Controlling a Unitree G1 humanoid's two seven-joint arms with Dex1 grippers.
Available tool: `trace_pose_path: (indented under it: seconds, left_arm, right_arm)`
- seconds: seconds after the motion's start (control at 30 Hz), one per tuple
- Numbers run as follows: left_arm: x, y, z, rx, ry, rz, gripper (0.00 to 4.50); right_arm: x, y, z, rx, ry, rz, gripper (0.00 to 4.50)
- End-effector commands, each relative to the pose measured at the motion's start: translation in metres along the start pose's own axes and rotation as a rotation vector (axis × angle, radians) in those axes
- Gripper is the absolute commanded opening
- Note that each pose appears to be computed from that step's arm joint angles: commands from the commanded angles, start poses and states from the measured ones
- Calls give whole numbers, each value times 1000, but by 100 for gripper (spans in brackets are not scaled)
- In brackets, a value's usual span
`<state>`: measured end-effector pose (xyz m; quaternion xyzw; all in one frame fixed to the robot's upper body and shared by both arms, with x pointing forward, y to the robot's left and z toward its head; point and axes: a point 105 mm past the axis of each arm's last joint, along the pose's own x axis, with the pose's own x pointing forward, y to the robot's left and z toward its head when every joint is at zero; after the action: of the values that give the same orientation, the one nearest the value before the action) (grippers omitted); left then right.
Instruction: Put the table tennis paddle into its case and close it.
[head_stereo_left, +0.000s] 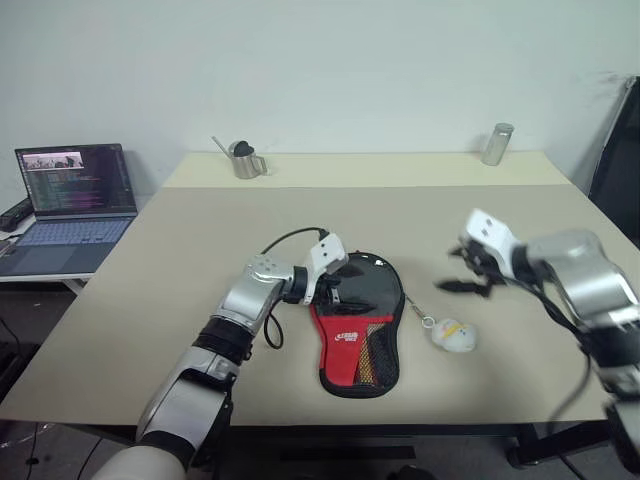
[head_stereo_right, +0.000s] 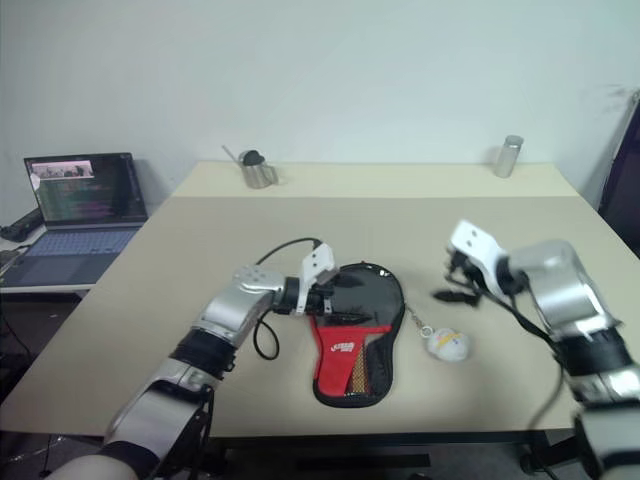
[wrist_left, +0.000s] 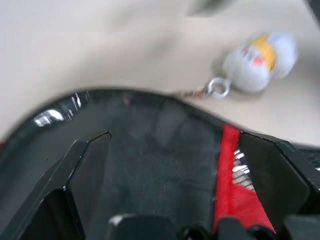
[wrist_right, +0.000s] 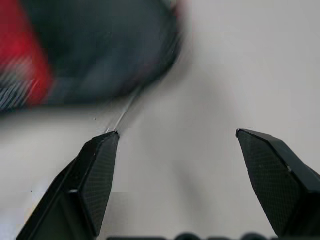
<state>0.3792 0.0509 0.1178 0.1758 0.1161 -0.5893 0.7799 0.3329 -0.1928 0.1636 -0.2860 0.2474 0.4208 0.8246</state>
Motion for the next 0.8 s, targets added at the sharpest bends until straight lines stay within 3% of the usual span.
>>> trace_pose_path:
  seconds: [0.03,0.43,0.8]
  left_arm:
    - [10,13,6,65,7,69,450]
    - [27,4,-34,-18,79,51,450]
    - [28,0,-39,-28,82,43,450]
  right_arm:
    - [-18,17,14,-32,-56,19,408]
    - [-2,33,-6,163,-66,31,408]
    - [29,43,-31,238,34,31,408]
